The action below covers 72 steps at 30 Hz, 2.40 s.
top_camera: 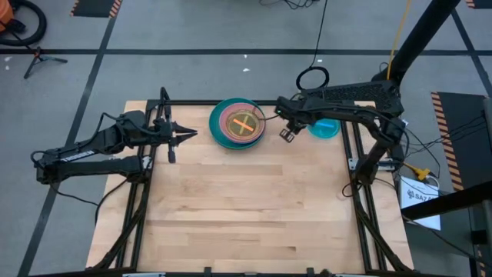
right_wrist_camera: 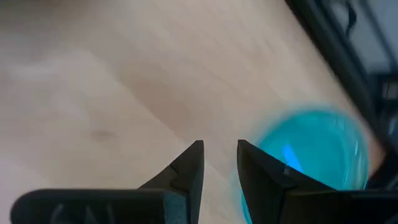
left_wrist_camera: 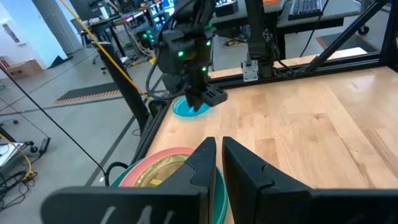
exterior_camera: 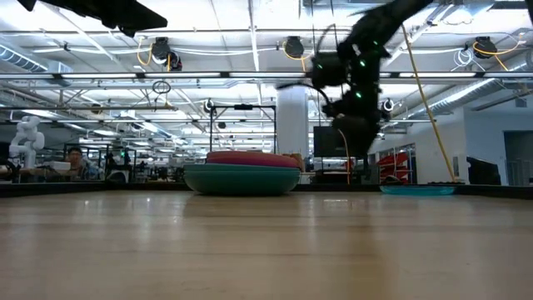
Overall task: Stack plastic plates
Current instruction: Stack the light blue plate on top of the orange plate
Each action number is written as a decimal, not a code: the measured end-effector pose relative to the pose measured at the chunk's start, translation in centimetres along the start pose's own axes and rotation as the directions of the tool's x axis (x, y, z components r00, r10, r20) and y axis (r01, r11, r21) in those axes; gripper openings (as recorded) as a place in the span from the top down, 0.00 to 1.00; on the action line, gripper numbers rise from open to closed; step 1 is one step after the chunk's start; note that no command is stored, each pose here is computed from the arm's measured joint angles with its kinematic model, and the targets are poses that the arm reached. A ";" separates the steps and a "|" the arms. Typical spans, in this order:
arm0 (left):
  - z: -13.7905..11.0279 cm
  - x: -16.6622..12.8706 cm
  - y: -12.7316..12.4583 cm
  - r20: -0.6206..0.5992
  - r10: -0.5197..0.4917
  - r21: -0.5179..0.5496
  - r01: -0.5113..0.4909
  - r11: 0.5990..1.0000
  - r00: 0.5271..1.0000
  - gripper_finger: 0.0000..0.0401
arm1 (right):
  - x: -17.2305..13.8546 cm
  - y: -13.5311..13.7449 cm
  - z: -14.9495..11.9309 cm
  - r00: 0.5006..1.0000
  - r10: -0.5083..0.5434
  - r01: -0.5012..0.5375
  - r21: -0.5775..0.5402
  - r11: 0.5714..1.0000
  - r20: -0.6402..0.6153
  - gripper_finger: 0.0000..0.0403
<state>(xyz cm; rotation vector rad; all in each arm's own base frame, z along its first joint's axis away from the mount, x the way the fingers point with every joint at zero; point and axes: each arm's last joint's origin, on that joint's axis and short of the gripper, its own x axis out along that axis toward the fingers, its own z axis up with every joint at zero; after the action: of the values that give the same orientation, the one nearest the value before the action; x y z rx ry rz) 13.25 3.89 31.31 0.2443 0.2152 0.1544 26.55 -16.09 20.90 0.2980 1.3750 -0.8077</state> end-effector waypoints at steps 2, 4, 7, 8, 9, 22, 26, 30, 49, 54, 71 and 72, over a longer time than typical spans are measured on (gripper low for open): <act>0.0 0.0 0.0 0.000 0.000 -0.001 0.000 1.000 1.000 0.91 | 1.3 -1.4 -1.1 0.999 -0.013 0.017 0.097 0.995 -0.038 0.78; 0.0 0.0 0.0 0.000 0.000 -0.001 0.000 1.000 1.000 0.91 | 2.4 -2.6 -2.0 0.996 -0.025 0.042 0.190 0.981 -0.088 0.78; 0.0 0.0 0.0 0.000 0.000 -0.001 0.000 1.000 1.000 0.91 | 3.6 -3.7 -3.0 0.990 -0.008 0.049 0.281 0.958 -0.143 0.78; 0.0 0.0 0.0 0.000 0.000 -0.001 0.000 1.000 1.000 0.91 | 3.8 -3.9 -3.2 0.988 0.006 0.041 0.298 0.954 -0.155 0.78; 0.0 0.0 0.0 0.000 0.000 0.000 0.000 1.000 1.000 0.91 | 4.0 -4.0 -3.4 0.986 0.009 0.042 0.306 0.951 -0.164 0.78; 0.0 0.0 0.0 0.002 0.000 0.005 0.000 1.000 1.000 0.91 | 5.4 -3.7 -3.5 0.996 0.010 0.020 0.334 0.942 -0.089 0.78; 0.0 0.0 0.0 0.002 0.001 0.004 -0.001 1.000 1.000 0.91 | 5.9 -3.6 -3.8 0.996 0.007 0.022 0.335 0.942 -0.085 0.78; 0.0 0.0 0.0 0.002 0.001 0.004 -0.001 1.000 1.000 0.91 | 6.5 -3.4 -4.3 0.997 0.005 0.021 0.337 0.941 -0.076 0.78; 0.0 0.0 0.0 0.002 0.001 0.006 -0.001 1.000 1.000 0.91 | 7.8 -3.3 -5.3 0.996 -0.069 0.081 0.315 0.946 -0.051 0.81; 0.0 0.0 0.0 0.002 0.001 0.009 -0.001 1.000 1.000 0.91 | 7.8 -3.3 -5.3 0.996 -0.069 0.081 0.315 0.946 -0.051 0.92; 0.1 0.0 0.0 0.009 0.002 0.012 -0.002 1.000 1.000 0.91 | 4.4 -0.5 -3.7 0.995 -0.100 0.092 0.200 0.976 0.030 1.00; 0.1 0.0 0.0 0.009 0.002 0.013 -0.002 1.000 1.000 0.91 | 3.8 -0.2 -3.3 0.993 -0.102 0.091 0.190 0.978 0.050 1.00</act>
<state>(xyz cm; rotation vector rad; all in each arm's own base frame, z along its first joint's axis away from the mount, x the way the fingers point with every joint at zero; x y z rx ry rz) 13.28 3.90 31.40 0.2583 0.2073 0.1542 23.89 -15.43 16.64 0.3522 1.2674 -1.0224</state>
